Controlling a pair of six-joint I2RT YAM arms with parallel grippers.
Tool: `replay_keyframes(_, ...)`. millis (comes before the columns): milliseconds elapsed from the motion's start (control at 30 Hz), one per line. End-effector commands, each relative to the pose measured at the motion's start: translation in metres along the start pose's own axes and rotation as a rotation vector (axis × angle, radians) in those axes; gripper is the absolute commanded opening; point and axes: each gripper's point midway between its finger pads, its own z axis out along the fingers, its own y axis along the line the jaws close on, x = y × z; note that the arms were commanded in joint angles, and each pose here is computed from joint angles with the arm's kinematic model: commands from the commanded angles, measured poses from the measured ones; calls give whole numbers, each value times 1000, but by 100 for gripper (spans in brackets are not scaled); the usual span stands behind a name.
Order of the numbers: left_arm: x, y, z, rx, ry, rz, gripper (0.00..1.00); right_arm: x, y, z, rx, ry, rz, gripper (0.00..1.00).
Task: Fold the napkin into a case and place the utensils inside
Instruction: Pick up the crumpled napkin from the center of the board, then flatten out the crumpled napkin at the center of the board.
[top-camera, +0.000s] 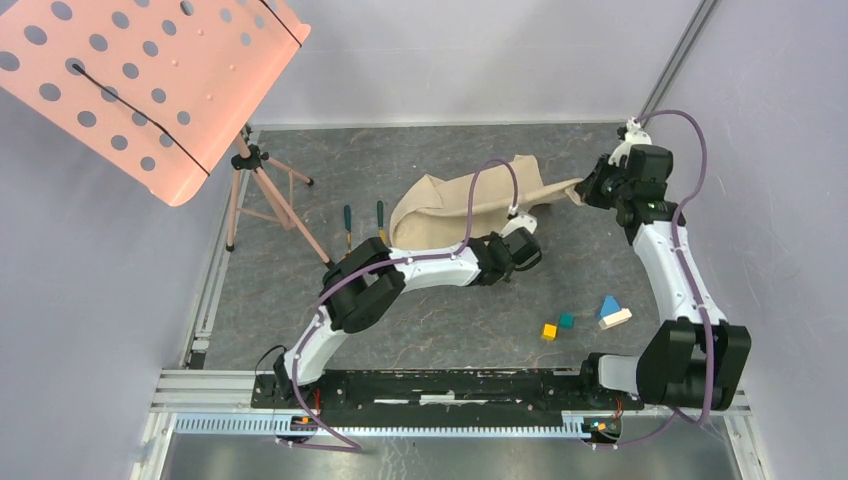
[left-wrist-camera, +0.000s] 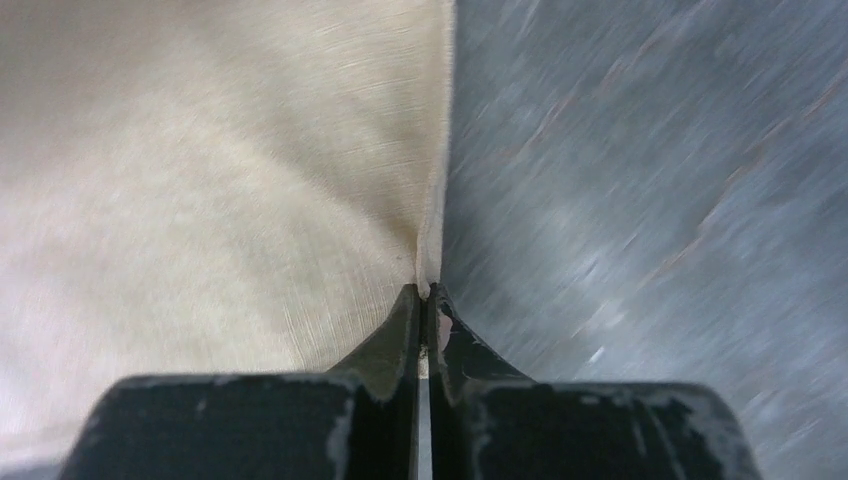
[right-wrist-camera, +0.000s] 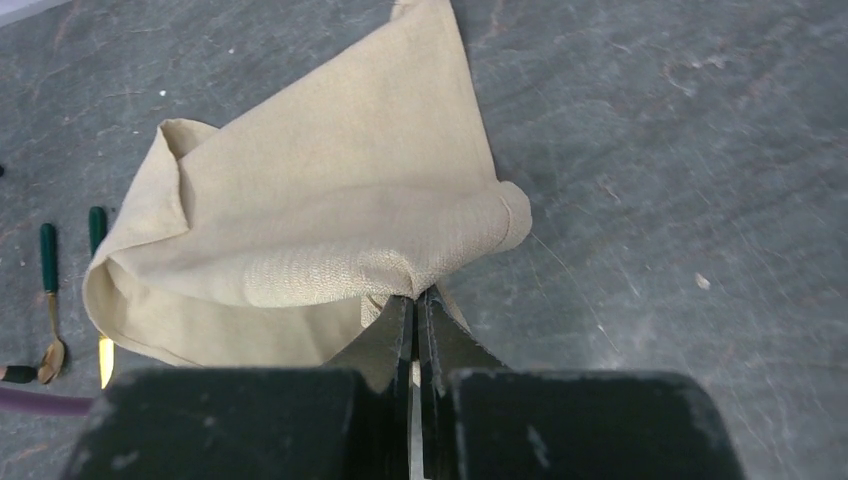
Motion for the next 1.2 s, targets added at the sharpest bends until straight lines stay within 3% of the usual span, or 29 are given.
replay_keyframes(0, -9, 54, -58, -128, -2, 105, 2, -17, -13, -28, 71, -90, -34, 0)
replay_keyframes(67, -36, 73, -88, -152, -73, 86, 2, -25, -14, -28, 79, -114, -37, 0)
replay_keyframes(200, -115, 149, -130, -373, -294, 29, 2, -64, -10, -10, 62, -160, -30, 0)
replay_keyframes(333, -216, 234, -170, -522, -514, -49, 2, -147, 15, 10, -36, -302, -45, 1)
replay_keyframes(433, -295, 284, -203, -521, -683, -123, 2, -206, 31, 25, -98, -383, -78, 0)
replay_keyframes(533, -362, 312, -236, -526, -857, -115, 2, -259, 48, 26, -153, -459, -110, 0)
replay_keyframes(700, -429, 322, -312, -527, -1124, -40, 2, -333, 91, -40, -240, -689, -197, 1)
replay_keyframes(867, -420, 323, -355, -453, -1186, -84, 2, -322, 100, -100, -230, -791, -247, 1)
replay_keyframes(967, -384, 308, -342, -355, -1161, -105, 2, -284, 96, -103, -222, -708, -272, 0)
replay_keyframes(1067, -321, 294, -323, -249, -1058, -147, 2, -189, 62, -69, -164, -470, -205, 0)
replay_keyframes(1167, -234, 278, -286, -139, -915, -221, 2, -53, 43, -46, -222, -268, -106, 3)
